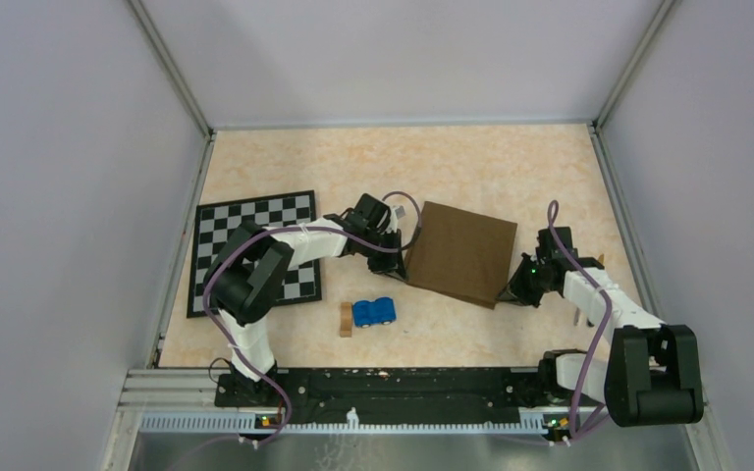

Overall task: Fold the napkin into a case and place the utensils inside
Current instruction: Smooth out the square-folded napkin at the center of the board.

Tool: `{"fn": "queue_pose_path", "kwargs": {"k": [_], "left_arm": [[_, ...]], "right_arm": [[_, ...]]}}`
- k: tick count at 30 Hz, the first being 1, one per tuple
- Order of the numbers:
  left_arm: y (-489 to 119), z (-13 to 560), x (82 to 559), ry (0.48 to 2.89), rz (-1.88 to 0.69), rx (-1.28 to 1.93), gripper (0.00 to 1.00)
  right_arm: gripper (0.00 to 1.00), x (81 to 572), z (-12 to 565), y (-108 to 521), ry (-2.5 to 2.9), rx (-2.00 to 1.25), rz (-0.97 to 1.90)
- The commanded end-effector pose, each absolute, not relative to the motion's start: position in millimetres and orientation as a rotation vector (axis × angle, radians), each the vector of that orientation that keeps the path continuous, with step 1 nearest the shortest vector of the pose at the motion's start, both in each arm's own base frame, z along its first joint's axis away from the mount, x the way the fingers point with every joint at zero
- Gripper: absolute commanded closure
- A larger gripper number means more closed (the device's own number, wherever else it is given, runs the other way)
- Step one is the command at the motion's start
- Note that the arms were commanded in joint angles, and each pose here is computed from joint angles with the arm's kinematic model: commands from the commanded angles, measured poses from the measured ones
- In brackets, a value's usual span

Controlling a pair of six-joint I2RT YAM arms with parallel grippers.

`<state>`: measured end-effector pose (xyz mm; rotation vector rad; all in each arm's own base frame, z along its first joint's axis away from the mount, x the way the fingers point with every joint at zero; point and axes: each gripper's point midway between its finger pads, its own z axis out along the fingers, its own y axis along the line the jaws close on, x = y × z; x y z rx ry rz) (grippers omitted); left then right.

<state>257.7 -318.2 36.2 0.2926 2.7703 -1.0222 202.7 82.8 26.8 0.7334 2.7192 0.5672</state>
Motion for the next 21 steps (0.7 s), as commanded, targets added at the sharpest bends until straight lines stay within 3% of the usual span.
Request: {"fn": "queue_pose_path", "kwargs": {"k": [1,4,21], "left_arm": [[-333.2,57.6,269.0,2.681,-1.087,0.339,0.94],[-332.9,70.1,271.1,2.653,-1.086,0.34,1.0],[-311.3,76.0,282.3,2.65,-1.003,0.302,1.0]], "right_arm": [[0.98,212.3,35.3,80.8,2.687,0.704,0.564],[0.99,213.1,40.4,78.9,2.679,0.687,0.55],[1.0,216.8,51.7,87.8,2.656,0.654,0.629]]}}
